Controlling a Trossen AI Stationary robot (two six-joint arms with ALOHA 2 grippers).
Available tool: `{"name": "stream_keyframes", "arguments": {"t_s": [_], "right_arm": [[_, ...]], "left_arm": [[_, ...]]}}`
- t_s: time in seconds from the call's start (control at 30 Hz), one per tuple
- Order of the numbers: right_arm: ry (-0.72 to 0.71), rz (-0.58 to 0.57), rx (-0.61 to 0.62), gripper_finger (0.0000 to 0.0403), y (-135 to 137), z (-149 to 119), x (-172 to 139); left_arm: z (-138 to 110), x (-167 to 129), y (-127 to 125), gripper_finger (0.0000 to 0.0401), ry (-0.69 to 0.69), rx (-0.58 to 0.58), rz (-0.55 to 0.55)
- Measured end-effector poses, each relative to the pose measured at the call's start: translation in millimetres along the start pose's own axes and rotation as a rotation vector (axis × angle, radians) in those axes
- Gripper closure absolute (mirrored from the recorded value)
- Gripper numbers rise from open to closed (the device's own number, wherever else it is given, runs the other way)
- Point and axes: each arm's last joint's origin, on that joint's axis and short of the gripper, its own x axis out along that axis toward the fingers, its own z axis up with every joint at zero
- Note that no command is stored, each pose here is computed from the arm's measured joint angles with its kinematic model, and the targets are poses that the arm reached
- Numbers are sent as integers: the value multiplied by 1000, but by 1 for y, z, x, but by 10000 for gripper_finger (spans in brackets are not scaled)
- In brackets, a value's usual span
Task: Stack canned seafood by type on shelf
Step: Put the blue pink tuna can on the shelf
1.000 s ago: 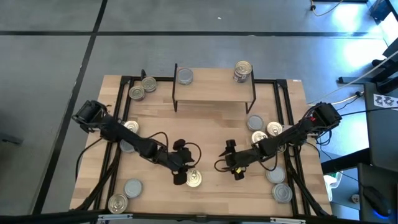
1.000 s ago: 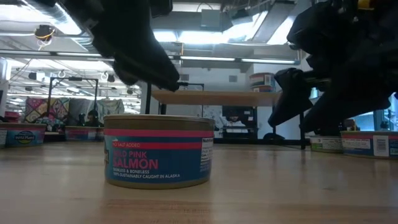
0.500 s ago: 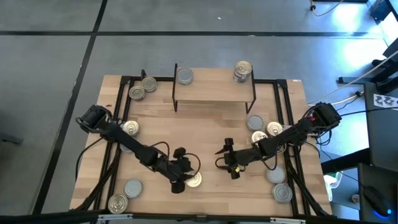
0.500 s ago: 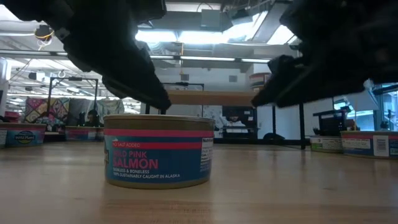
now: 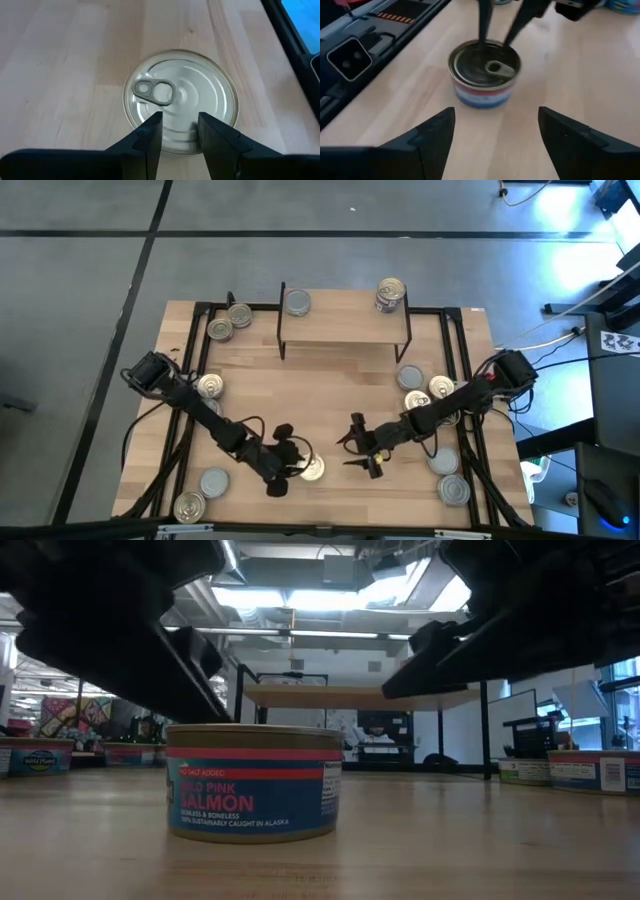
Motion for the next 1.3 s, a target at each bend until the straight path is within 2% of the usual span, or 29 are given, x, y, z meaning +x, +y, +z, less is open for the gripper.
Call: {"name": "stream_keyframes", "arguments": {"t_s": [0.37, 0.6, 0.7, 0.9, 1.13, 1.3], "right_arm": [[-14, 22, -219, 123, 5, 17, 31], [48, 32, -375, 123, 12, 20, 53], [95, -14, -429, 123, 15, 24, 61], [147, -117, -543, 123, 19, 30, 65], [176, -176, -624, 123, 33, 24, 66], [255, -236, -692, 123, 37, 14, 67]], "left_arm": [[-17, 5, 20, 278, -92, -40, 18], [-20, 8, 38, 278, -122, -79, 63], [-21, 8, 42, 278, -120, -110, 71], [-20, 9, 42, 278, -137, -96, 65], [-21, 9, 43, 278, -135, -113, 66], [-22, 9, 45, 278, -137, -137, 71]]}}
